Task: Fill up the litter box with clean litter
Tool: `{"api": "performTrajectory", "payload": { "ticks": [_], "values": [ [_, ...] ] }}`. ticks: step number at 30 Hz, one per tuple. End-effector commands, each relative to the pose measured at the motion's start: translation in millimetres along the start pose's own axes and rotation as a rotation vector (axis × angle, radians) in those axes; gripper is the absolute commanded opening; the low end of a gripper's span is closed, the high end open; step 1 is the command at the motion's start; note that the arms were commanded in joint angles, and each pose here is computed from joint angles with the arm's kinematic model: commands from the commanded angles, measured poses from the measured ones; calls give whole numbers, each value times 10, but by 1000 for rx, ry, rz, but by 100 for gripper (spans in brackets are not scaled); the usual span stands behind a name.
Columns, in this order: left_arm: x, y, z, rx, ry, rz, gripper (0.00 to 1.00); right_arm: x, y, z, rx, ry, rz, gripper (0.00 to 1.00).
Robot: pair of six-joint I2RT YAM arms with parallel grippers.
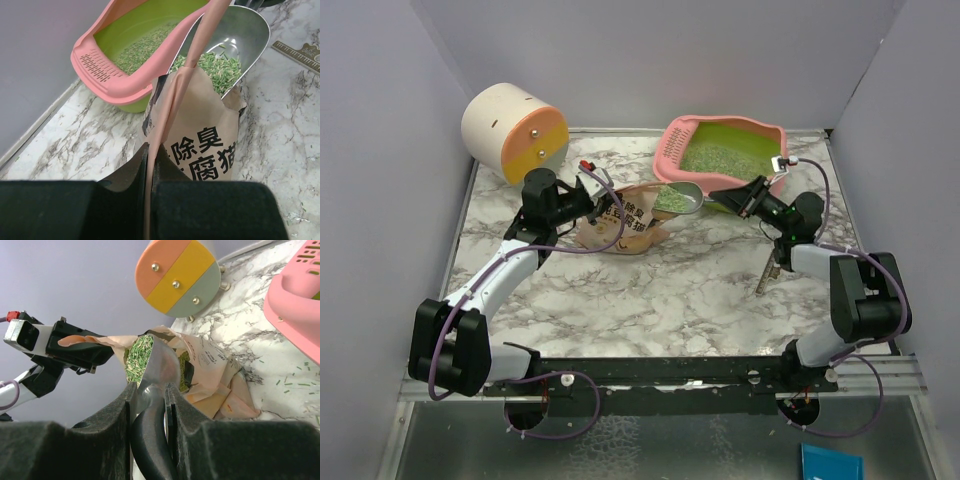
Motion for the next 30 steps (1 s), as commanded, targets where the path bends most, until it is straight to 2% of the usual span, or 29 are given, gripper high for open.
{"api": "performTrajectory", "payload": {
  "ticks": [1,13,30],
  "values": [
    [192,-13,23,3,65,-78,0,73,-147,103,10,-43,-17,1],
    [202,-13,22,0,61,-82,0,149,-308,138,-109,-82,-55,1],
    [189,-5,16,-4,56,-80,0,229,-508,156,-130,-56,-125,1]
  ]
}}
Point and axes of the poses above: each gripper's point midway between its finger pads, its own y axis out along the fingers, its own z axis along the line the jaws close on, x = y × z, the point moved 9 cm from there along -y, back along the fingers, and after that the axes turned 11 degrees about y, right-handed, at the moved point
